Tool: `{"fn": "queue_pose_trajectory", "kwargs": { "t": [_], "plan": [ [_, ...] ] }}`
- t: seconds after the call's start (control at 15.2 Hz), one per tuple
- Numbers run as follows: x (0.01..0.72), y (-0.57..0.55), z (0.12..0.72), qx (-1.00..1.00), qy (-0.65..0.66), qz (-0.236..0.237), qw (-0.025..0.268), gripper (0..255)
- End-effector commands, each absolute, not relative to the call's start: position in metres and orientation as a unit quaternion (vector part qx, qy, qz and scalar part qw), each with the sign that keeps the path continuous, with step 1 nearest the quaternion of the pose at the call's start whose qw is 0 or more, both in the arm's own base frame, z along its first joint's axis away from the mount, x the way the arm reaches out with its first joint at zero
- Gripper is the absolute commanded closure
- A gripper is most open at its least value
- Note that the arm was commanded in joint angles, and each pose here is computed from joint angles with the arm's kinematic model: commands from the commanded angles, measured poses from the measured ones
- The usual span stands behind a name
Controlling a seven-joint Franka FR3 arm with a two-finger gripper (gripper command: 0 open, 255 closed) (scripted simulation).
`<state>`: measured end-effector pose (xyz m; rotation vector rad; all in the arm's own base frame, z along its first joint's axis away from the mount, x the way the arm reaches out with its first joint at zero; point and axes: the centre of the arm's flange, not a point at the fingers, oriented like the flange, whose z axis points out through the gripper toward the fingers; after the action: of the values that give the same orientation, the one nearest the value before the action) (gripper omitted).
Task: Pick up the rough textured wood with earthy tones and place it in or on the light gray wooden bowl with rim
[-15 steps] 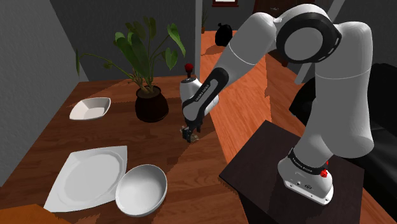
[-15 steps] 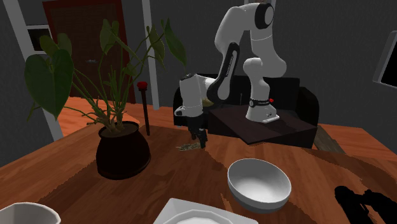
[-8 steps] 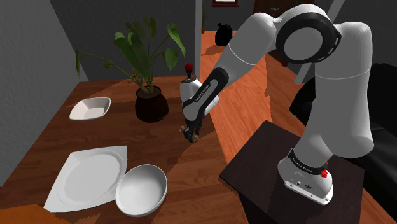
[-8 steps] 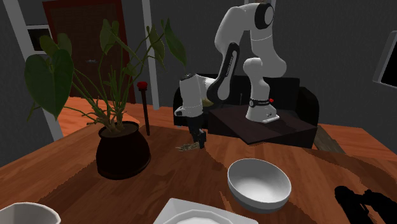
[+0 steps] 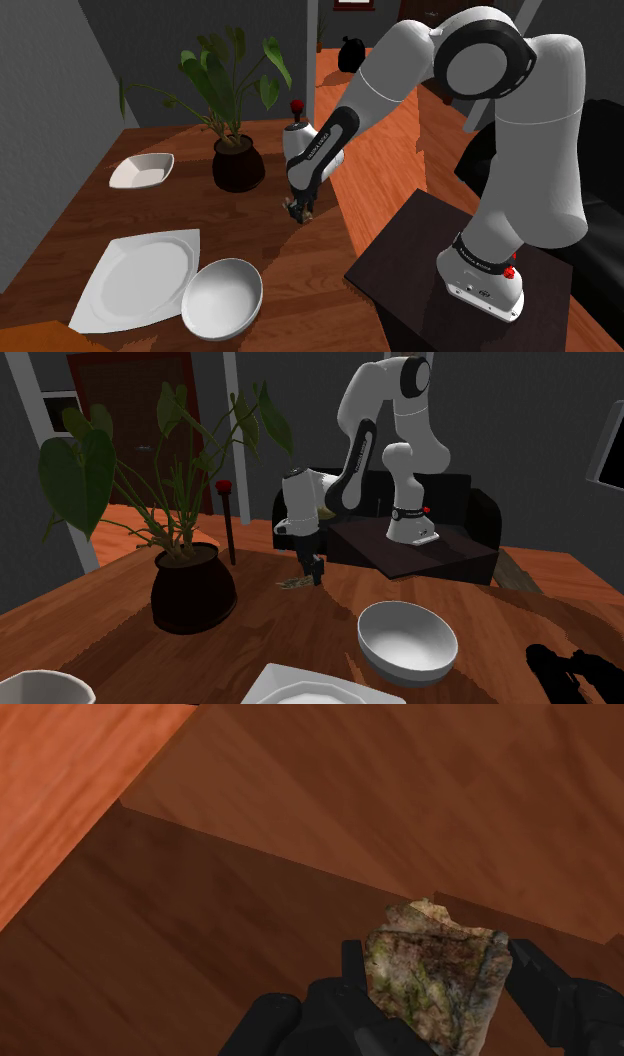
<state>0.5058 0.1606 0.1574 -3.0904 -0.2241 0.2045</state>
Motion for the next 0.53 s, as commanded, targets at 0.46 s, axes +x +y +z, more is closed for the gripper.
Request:
{"fn": "queue_pose_trajectory", "kwargs": {
  "t": [0.46],
  "plan": [
    [0.506, 0.161, 0.200, -0.995, -0.072, 0.066, 0.018, 255]
  ]
}}
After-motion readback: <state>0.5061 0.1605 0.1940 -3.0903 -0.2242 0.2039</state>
